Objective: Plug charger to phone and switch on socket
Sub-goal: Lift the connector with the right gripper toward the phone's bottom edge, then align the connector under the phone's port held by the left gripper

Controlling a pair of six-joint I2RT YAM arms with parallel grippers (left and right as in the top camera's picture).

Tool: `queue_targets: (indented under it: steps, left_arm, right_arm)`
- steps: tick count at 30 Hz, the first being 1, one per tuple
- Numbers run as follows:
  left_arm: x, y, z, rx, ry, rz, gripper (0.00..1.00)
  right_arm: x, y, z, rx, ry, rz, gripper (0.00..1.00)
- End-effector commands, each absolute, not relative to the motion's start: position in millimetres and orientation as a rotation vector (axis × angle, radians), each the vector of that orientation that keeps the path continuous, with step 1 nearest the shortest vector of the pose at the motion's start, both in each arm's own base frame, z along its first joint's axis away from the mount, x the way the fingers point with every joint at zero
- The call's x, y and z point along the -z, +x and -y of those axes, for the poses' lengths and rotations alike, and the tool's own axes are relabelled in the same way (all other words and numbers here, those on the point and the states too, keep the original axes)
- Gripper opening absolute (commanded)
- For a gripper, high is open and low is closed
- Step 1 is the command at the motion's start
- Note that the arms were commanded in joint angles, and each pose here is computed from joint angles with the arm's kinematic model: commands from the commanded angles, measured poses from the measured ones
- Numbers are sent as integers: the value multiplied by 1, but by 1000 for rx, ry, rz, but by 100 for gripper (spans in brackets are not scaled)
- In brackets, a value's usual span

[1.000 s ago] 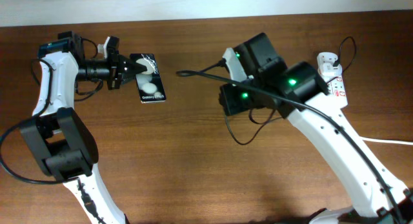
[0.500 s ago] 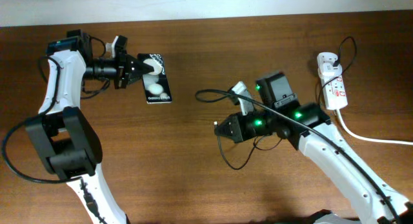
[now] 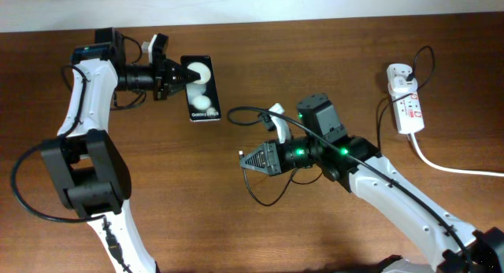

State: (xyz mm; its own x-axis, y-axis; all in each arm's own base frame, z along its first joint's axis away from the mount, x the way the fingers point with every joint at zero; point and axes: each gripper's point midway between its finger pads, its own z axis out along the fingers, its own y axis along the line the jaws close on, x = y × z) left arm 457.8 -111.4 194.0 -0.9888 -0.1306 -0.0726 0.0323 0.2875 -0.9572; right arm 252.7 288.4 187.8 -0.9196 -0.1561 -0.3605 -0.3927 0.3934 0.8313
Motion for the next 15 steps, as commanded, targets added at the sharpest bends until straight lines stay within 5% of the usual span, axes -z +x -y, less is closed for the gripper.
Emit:
queue_targets:
  steps: [1, 15]
  left_arm:
    - [-222, 458, 116, 1947, -20, -2241, 0]
    - [-240, 462, 117, 2014, 75, -2107, 0]
  right_arm:
    - [-190, 249, -295, -1617, -492, -2422, 4]
    - [-220, 260, -312, -1706, -481, -2286, 4]
